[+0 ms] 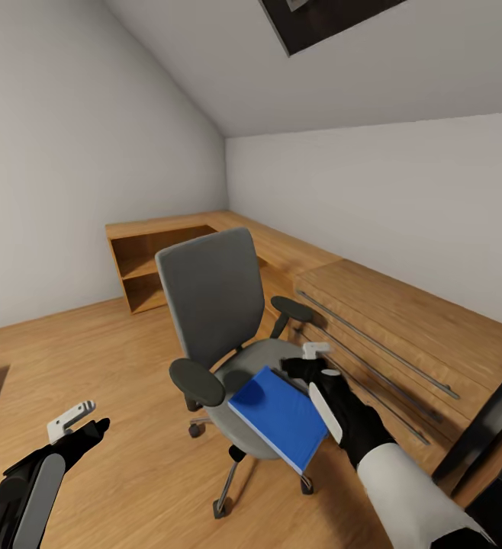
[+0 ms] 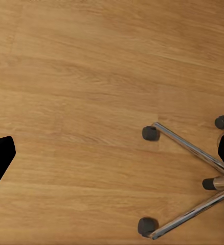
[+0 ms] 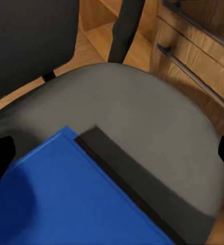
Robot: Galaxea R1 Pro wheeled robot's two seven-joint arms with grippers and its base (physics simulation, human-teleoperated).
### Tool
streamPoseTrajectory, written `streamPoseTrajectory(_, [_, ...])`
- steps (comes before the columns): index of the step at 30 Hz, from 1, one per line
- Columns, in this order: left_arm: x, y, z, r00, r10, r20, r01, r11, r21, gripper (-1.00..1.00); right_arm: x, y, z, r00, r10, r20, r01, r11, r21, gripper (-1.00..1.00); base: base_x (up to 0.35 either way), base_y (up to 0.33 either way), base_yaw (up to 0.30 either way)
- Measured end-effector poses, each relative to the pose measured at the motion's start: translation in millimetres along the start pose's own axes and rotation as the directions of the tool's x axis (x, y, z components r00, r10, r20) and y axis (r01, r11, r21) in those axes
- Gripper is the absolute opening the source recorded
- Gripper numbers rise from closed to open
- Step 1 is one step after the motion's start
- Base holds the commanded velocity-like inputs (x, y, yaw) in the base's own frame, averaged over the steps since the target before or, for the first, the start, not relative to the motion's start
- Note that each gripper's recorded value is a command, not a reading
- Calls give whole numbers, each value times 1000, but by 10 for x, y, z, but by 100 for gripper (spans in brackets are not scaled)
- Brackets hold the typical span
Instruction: In the bedroom, organize the workspace by keeping the computer under the desk, ensuring the monitor is on the desk, placing the keyboard on the desk next to the monitor, placing the mouse on the desk next to the keyboard, moving the folder from the swivel chair onto the desk next to the mouse, stacking the notebook on top of the folder with the pen on top of the notebook, and positioning the swivel chair next to the desk.
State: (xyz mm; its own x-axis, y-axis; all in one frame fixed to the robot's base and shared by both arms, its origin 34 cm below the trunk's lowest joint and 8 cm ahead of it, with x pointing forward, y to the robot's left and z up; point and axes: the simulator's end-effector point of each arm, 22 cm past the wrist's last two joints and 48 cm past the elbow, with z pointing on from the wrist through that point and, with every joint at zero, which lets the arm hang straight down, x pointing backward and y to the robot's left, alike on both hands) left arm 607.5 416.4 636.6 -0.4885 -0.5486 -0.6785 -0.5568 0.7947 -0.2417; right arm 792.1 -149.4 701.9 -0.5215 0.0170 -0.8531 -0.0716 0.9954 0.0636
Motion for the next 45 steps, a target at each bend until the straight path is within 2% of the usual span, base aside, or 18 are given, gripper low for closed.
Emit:
streamPoseTrajectory(5, [3,-7,0,1000,1,-1,-1,1000,2,100,-87,-106,-239,999,18,35,-21,996,88,100,0,0,0])
streamPoseTrajectory(8, [6,-11,0,1000,1,-1,-1,1000,2,100,-70,-68,-440,999,29,44,-33,995,90,100,0,0,0])
streamPoseTrajectory(15, [13,-16,0,1000,0,-2,0,1000,3,100,-36,9,-553,999,38,30,-41,996,75,100,0,0,0])
streamPoseTrajectory(16, [15,-19,0,1000,0,-3,0,1000,4,100,-68,150,-581,998,58,35,-60,997,47,100,0,0,0])
streamPoseTrajectory(20, [14,-21,1,1000,0,-3,0,1000,4,100,-115,172,-603,997,64,46,-66,997,41,100,-62,114,-34])
streamPoseTrajectory(29, [13,-21,2,1000,1,-3,-1,1000,4,100,-122,176,-606,997,66,48,-68,997,40,100,-152,288,-239])
streamPoseTrajectory(35, [13,-22,2,1000,1,-3,-1,1000,4,100,-120,175,-604,997,66,48,-68,997,41,100,-200,285,-40])
streamPoseTrajectory(45, [8,-24,4,1000,0,-1,0,1000,4,100,-124,163,-603,997,67,48,-69,997,42,100,-314,50,-3])
